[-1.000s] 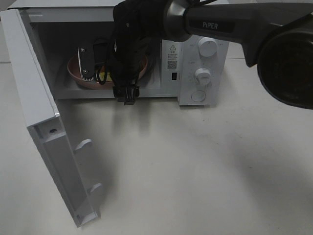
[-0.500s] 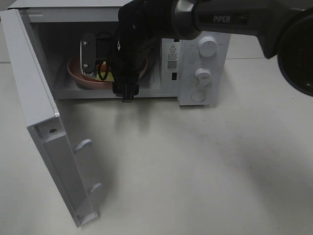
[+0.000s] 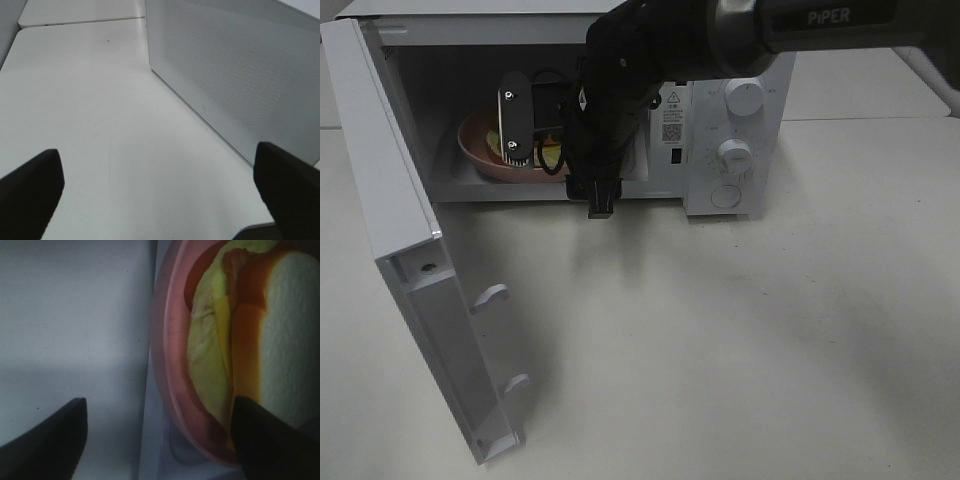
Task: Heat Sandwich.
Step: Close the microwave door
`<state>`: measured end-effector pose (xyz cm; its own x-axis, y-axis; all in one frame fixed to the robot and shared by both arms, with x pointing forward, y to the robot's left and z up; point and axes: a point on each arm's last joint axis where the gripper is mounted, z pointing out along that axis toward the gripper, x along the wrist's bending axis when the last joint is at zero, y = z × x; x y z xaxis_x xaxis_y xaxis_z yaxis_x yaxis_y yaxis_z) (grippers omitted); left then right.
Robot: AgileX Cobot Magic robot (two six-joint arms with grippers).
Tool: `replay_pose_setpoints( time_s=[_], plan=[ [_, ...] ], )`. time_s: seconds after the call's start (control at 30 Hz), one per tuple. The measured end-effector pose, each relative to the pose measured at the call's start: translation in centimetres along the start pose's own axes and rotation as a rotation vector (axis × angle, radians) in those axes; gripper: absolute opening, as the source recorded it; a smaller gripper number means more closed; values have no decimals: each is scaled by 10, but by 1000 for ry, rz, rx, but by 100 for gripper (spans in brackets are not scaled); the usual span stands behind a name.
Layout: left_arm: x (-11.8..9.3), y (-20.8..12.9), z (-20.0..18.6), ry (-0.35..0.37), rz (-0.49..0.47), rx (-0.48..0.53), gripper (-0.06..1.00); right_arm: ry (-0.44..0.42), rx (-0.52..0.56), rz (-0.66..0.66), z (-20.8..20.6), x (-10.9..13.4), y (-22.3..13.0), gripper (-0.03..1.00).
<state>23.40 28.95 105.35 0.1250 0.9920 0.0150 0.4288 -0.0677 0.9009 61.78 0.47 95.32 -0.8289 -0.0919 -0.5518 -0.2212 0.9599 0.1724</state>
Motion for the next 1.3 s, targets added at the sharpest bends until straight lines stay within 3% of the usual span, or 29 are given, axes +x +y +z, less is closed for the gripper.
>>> replay_pose_setpoints(
  time_s=[0.27, 0.9, 1.2, 1.3],
  plan=[
    [0, 0, 0, 0, 0, 0, 97, -16, 7, -12, -13, 11, -9, 76],
    [0, 0, 0, 0, 0, 0, 97, -18, 0, 106, -75, 46, -36, 76],
    [0, 0, 0, 0, 0, 0, 97, -19, -8, 286, -107, 67, -51, 76],
    [0, 0, 0, 0, 0, 0, 97, -7, 1, 406, -118, 81, -60, 76]
  ],
)
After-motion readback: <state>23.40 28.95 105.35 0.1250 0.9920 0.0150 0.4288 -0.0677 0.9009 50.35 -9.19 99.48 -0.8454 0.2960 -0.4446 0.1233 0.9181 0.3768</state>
